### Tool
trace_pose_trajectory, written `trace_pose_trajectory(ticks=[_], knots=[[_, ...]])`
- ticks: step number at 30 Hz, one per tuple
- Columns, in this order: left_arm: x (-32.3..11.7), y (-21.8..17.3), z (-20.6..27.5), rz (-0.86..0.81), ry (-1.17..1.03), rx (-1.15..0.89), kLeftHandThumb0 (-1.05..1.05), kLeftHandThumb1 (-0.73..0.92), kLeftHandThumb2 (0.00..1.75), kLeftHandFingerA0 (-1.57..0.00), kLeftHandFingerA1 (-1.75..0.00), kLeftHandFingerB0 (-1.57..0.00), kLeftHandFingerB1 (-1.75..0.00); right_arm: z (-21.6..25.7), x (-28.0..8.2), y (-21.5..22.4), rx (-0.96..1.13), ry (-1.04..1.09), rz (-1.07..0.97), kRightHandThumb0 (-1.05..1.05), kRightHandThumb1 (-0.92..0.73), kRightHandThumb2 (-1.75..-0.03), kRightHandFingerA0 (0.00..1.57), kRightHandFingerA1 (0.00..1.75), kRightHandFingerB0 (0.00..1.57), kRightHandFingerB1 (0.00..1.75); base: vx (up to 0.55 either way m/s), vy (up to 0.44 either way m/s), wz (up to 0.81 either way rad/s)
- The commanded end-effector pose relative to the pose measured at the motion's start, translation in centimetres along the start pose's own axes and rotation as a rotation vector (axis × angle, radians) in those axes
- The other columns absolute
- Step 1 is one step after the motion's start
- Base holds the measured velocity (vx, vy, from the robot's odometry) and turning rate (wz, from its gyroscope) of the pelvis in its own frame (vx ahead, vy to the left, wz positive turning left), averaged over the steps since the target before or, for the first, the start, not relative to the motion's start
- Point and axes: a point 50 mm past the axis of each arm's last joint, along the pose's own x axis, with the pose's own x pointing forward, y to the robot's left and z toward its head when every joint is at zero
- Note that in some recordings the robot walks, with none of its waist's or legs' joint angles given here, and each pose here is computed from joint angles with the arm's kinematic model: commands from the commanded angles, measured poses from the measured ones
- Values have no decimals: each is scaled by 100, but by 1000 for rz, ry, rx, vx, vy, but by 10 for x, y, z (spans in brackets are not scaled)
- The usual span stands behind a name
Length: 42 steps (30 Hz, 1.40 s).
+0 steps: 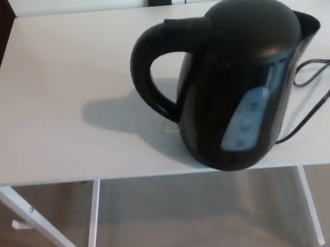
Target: The robot walk towards a table in front and uses its left hand to pick up the pot from the base and places it on the table
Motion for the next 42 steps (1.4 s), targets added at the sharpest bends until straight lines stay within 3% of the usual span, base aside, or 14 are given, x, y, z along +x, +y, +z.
trace_pose_trajectory(ticks=[1, 11, 12, 20, 21, 27, 30, 31, 35, 36, 37, 38, 39, 42], knots=[[-4, 6, -3, 17, 17, 5, -15, 52, 55, -42, -43, -36, -34, -8, -5, -1, -34, 18, -5, -33, -63, -58, 63, 46, 49, 40, 97, 148, -2], [-4, 5, -1, 35, 7, 25, -21, 48, 54, -47, -42, -38, -34, -8, -5, 0, -24, 19, -9, -33, -63, -58, 65, 46, 50, 40, 51, 96, 3], [-4, 5, -1, 36, 14, 52, -27, 41, 60, -46, -47, -37, -40, -9, -5, 0, -28, 26, -14, -33, -63, -58, 65, 46, 50, 40, -20, -73, 9], [-3, 5, 0, 35, 21, 52, -20, 48, 54, -50, -44, -38, -34, -7, -5, 0, -48, 20, -15, -34, -63, -58, 66, 46, 51, 40, 39, -26, 1], [-3, 5, 0, 36, 21, 62, -26, 41, 60, -47, -48, -36, -39, -7, -5, 0, -48, 18, -14, -35, -64, -58, 66, 46, 51, 40, 0, 0, 0], [0, 5, 3, 55, 9, 1, -24, 41, 58, -50, -48, -37, -39, -4, -3, -2, -50, 14, -11, -33, -64, -58, 65, 45, 52, 40, 0, 0, 0], [0, 7, 5, 43, 2, 2, -20, 49, 54, -49, -44, -37, -34, -4, -3, -2, -52, 9, -9, -33, -64, -58, 66, 46, 53, 40, 0, 0, 0], [-2, 15, 10, 92, -28, -43, -16, 49, 54, -40, -44, -33, -34, -2, -2, -2, -46, 2, -9, -34, -64, -58, 67, 46, 54, 41, 0, 0, 0], [-4, 28, 19, 163, -74, -117, -16, 49, 54, -40, -44, -33, -34, 1, -1, -1, -37, -9, -8, -34, -64, -58, 67, 46, 54, 41, 0, 0, 0], [-12, 52, 29, 268, -118, -189, -16, 49, 56, -29, -51, -24, -33, 1, -1, -3, -23, -9, -13, -31, -63, -58, 64, 45, 53, 41, 0, 0, 0], [-25, 81, 42, 391, -180, -283, -16, 49, 56, -29, -51, -24, -33, 1, -1, -5, -7, -8, -20, -31, -63, -58, 64, 45, 53, 41, 0, 0, 0], [-32, 94, 47, 444, -201, -307, -10, 36, 84, -26, -60, -8, -47, 1, -1, -5, -4, -9, -21, -31, -63, -58, 65, 46, 54, 42, 0, 0, 0], [-47, 113, 59, 543, -241, -260, -13, 33, 83, -52, -82, -11, -49, 2, 0, -7, -8, -14, -24, -39, -53, -77, 63, 57, 51, 52, 0, 0, 0], [-61, 129, 72, 643, -292, -185, -13, 33, 83, -52, -82, -11, -49, 5, 1, -11, -10, -20, -30, -39, -53, -77, 63, 57, 51, 52, 0, 0, 0]])
